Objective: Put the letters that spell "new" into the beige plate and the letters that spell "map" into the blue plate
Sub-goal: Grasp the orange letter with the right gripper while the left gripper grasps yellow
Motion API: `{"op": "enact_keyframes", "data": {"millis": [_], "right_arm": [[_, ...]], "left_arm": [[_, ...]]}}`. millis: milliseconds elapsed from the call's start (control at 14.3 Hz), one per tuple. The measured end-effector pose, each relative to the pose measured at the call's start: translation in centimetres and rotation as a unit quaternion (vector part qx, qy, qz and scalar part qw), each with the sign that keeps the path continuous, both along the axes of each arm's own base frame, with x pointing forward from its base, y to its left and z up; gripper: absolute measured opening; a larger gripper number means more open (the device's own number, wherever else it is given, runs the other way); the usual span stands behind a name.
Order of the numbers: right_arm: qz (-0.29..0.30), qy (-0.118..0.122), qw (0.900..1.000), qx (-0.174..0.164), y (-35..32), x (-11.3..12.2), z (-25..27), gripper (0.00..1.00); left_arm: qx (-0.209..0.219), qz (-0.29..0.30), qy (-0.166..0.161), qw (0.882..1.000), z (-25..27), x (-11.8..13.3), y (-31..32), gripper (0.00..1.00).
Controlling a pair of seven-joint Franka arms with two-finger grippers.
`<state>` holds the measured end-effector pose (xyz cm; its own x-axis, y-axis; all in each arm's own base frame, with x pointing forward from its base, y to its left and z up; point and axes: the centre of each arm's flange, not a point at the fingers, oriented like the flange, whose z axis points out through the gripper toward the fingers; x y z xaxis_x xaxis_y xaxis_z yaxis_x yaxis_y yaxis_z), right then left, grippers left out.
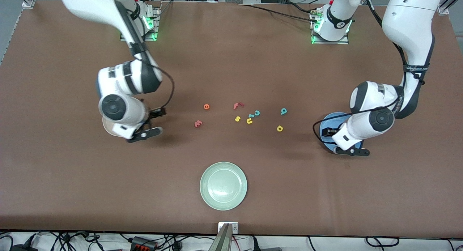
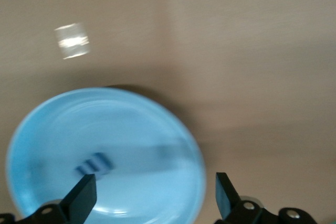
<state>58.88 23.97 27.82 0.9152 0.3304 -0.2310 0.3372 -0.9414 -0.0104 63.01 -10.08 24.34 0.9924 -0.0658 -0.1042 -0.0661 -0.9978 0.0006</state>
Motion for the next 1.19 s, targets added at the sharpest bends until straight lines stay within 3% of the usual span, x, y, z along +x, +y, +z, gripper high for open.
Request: {"op": "enact_keyframes", "data": {"millis": [140, 280, 630, 700, 1120, 1190], "right_arm": [[0.021, -0.016, 1.000, 0.013, 4.8, -1.7, -1.7, 1.00], [0.024, -0.036, 0.999, 0.012, 9.2, -3.7, -3.7, 1.00], [-0.041, -0.050, 0.998, -0.013, 15.9, -8.2, -6.8, 1.00], [-0.058, -0.051, 0.997, -0.017, 16.1, -8.5, -7.2, 0.99], [-0.168, -0.081, 0.982, -0.028, 18.3, -10.3, -9.9, 0.91], [-0.178, -0.081, 0.980, -0.031, 18.5, -10.5, -10.1, 0.85]], "left_arm": [[-0.012, 0.048, -0.004, 0.999, 0.9, -0.5, -4.2, 1.00], [-0.014, 0.135, -0.003, 0.991, 1.6, -1.4, -8.6, 1.00], [-0.023, 0.305, -0.007, 0.952, -1.1, -3.2, -15.4, 0.92], [-0.026, 0.324, -0.006, 0.946, -2.1, -3.4, -16.1, 0.83], [-0.025, 0.352, 0.006, 0.936, -4.9, -3.9, -16.6, 0.68], [-0.024, 0.353, 0.007, 0.935, -5.1, -4.0, -16.8, 0.66]]}}
